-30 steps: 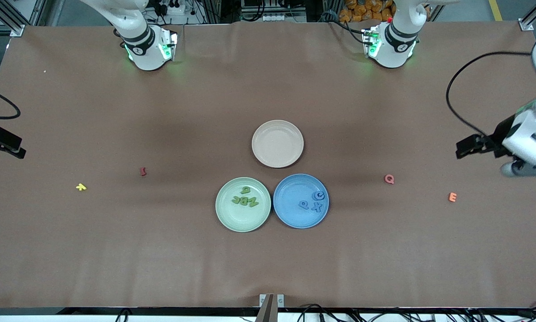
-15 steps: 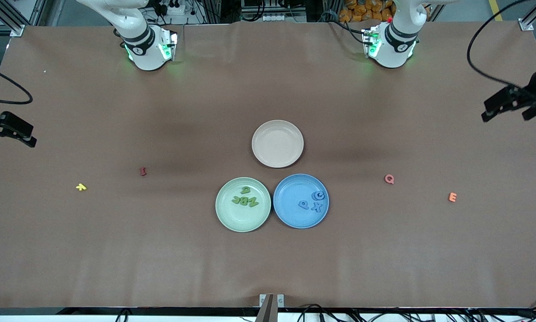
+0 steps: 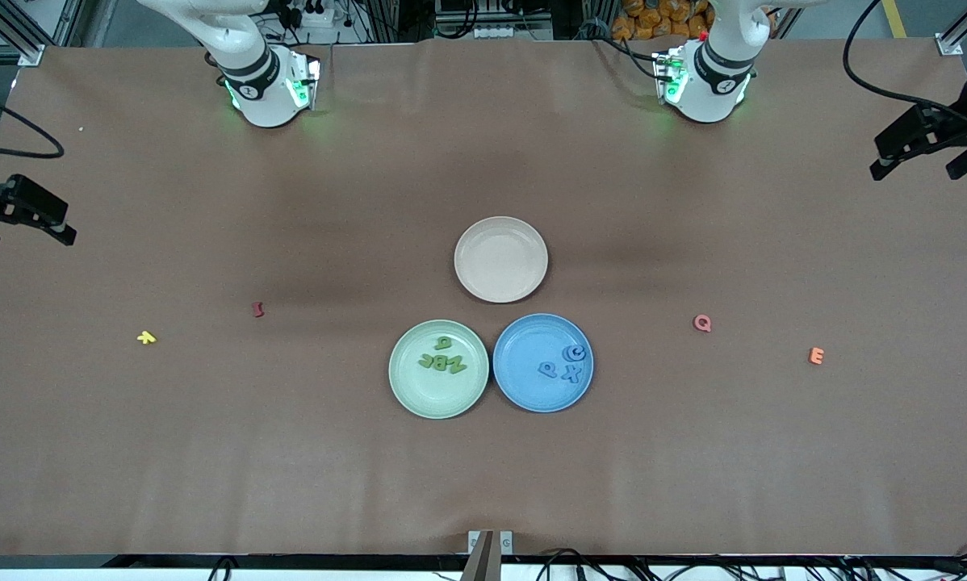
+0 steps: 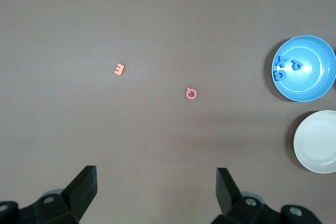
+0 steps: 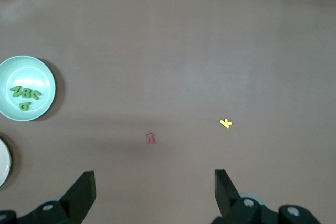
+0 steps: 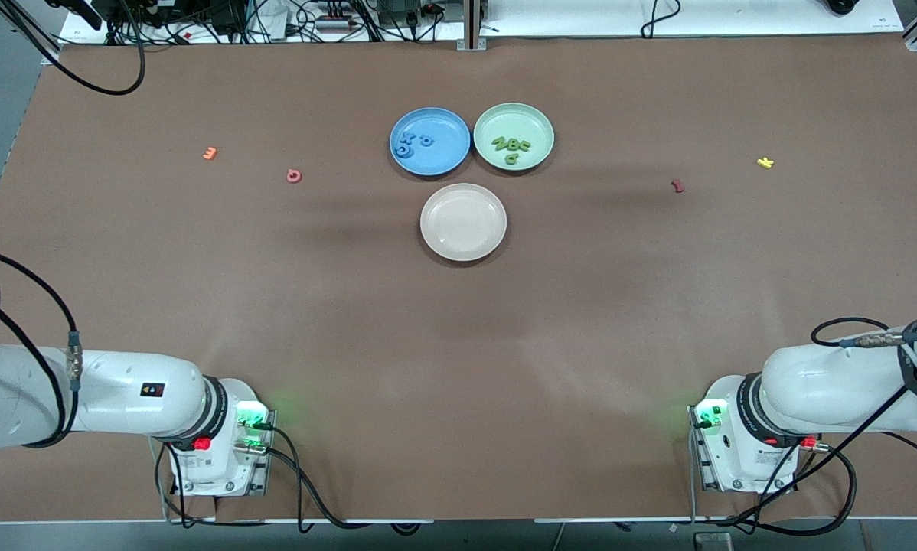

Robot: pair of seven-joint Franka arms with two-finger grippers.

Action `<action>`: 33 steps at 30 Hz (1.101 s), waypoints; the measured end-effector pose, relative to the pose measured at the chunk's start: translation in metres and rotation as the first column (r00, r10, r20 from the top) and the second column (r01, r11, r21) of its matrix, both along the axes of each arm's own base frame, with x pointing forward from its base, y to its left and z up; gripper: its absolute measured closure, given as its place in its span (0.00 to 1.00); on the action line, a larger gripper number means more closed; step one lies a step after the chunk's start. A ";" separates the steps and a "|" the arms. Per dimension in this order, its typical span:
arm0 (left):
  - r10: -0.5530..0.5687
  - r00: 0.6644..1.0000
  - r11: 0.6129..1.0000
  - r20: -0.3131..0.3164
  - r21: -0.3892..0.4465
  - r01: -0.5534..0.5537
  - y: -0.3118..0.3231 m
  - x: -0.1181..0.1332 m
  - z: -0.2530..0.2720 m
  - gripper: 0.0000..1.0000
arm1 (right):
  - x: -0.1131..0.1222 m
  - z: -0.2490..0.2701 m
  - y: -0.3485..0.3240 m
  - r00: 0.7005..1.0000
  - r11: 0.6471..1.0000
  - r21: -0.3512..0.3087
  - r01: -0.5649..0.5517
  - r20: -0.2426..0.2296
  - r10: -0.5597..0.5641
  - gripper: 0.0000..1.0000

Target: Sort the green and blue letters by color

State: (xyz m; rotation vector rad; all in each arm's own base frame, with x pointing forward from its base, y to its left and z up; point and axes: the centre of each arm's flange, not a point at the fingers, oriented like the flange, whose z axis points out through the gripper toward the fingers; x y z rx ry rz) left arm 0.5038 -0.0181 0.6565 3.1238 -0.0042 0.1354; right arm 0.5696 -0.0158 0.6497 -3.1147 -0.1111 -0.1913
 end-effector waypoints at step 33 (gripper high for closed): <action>0.001 1.000 1.000 -0.024 0.009 -0.001 -0.003 0.006 -0.013 0.00 | -0.014 -0.017 0.019 0.997 0.999 0.003 -0.041 -0.064 0.041 0.00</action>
